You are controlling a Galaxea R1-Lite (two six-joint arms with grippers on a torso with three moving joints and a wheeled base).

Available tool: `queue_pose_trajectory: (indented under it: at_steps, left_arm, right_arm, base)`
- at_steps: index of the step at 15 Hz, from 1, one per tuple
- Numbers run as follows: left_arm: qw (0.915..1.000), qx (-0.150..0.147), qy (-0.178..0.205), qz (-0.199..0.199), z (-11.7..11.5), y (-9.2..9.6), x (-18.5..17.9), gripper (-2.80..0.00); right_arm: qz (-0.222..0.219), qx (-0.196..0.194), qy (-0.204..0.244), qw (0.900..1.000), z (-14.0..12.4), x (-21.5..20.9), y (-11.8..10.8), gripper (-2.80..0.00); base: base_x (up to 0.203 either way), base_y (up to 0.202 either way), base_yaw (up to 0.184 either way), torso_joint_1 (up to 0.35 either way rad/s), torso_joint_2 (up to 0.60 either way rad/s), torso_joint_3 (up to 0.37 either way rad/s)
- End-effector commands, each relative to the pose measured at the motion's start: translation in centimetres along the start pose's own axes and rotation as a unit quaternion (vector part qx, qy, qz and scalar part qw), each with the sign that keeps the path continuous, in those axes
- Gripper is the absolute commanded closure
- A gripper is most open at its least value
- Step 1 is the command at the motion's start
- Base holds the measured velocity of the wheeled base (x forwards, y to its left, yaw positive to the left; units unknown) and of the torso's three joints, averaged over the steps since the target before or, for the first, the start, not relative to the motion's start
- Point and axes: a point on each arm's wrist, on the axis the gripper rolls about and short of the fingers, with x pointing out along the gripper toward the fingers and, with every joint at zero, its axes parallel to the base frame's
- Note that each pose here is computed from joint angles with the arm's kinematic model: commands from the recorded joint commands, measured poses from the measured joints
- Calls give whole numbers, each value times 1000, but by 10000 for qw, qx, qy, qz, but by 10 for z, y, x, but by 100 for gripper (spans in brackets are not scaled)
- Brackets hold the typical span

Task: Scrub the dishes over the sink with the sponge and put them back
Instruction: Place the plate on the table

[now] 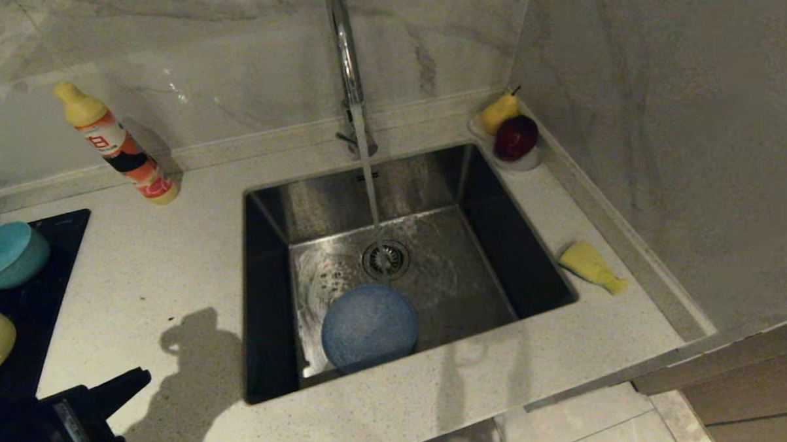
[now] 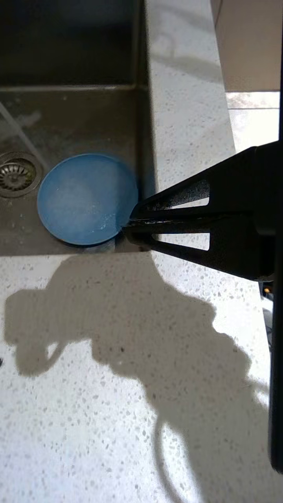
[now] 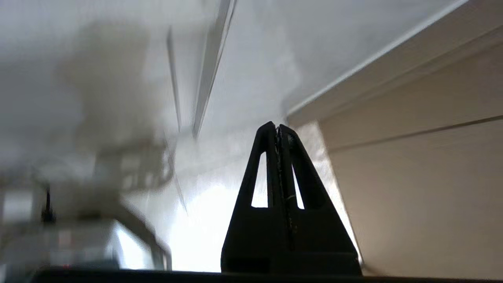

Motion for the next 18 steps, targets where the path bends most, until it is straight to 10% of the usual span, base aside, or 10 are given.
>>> queue_pose_trajectory:
  at_steps: [1,18]
  left_arm:
    - [10000,-16,-9,8,0,0,0,0]
    - [9997,124,-100,-182,-1,5,-18,0]
  right_arm:
    - [343,-77,167,9992,-10,3,3,0]
    - [496,-201,131,9985,-11,4,4,0]
  base:
    - [0,0,0,0,0,0]
    - [0,0,0,0,0,0]
